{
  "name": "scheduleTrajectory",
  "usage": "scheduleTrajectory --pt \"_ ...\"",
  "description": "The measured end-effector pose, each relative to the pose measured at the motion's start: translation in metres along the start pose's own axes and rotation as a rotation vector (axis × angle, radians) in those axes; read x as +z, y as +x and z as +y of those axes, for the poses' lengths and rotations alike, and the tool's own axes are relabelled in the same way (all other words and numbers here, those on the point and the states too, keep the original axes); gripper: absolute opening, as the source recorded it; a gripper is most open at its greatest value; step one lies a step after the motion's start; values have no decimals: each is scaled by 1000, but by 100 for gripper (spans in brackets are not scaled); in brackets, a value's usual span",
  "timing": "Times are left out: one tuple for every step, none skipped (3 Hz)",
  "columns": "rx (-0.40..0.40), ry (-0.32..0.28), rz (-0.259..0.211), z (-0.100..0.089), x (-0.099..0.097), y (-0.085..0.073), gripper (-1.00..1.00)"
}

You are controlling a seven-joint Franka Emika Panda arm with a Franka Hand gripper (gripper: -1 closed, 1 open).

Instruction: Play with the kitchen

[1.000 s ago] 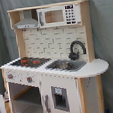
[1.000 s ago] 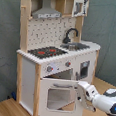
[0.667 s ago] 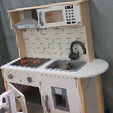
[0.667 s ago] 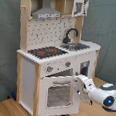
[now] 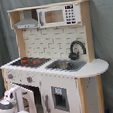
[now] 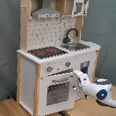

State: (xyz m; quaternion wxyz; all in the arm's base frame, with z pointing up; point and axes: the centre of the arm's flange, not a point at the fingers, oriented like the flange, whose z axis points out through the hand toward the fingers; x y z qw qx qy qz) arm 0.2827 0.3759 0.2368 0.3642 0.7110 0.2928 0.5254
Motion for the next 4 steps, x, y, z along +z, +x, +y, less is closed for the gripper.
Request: scheduleTrajectory --pt "-12 18 4 -8 18 11 100" --pt "-59 21 -8 -14 34 20 100" --pt "-149 14 -21 -10 44 22 100" --pt "-201 16 10 -4 43 46 100"
